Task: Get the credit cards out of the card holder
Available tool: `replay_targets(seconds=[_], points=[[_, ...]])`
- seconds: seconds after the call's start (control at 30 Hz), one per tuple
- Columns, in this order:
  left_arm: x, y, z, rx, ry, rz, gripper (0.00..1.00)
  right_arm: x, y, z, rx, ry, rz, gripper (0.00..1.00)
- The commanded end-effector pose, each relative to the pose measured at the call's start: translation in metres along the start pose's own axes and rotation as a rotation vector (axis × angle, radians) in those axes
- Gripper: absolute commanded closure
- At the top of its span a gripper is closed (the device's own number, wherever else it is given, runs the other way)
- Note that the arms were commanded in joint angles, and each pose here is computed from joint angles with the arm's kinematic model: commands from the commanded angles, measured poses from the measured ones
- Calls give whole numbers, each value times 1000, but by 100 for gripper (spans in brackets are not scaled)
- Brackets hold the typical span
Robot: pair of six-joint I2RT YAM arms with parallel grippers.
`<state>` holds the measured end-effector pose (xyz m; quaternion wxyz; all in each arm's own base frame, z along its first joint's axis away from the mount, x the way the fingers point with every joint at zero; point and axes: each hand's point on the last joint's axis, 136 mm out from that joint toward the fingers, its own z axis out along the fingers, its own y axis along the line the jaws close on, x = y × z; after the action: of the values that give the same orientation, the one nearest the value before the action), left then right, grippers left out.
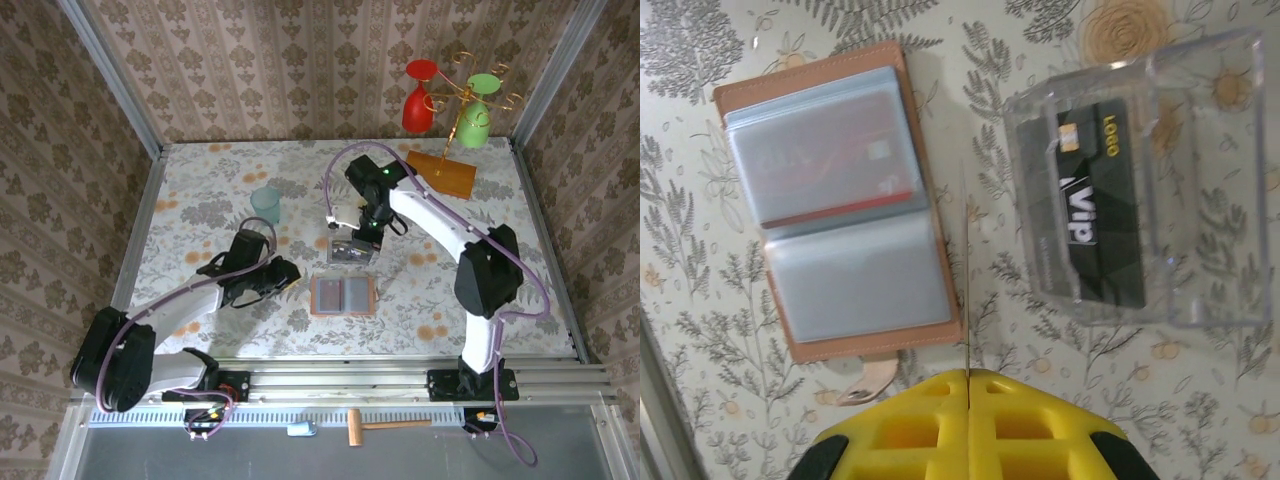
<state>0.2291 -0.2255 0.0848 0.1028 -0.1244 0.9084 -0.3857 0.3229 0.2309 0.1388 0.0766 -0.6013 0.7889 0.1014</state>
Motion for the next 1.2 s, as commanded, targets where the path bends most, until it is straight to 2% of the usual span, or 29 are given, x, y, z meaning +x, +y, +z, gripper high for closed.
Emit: replay_targets(seconds=[0.0,0.7,1.17], points=[[3,16,-3,-40,-1,-20,81,1,0,-2,-61,26,-30,100],[-14,33,-9,-50,-30,-85,81,-15,-45,23,-118,81,-70,100],[-15,39,-12,-59,-39,-107,81,-3,-44,49,-199,153,-62,100]])
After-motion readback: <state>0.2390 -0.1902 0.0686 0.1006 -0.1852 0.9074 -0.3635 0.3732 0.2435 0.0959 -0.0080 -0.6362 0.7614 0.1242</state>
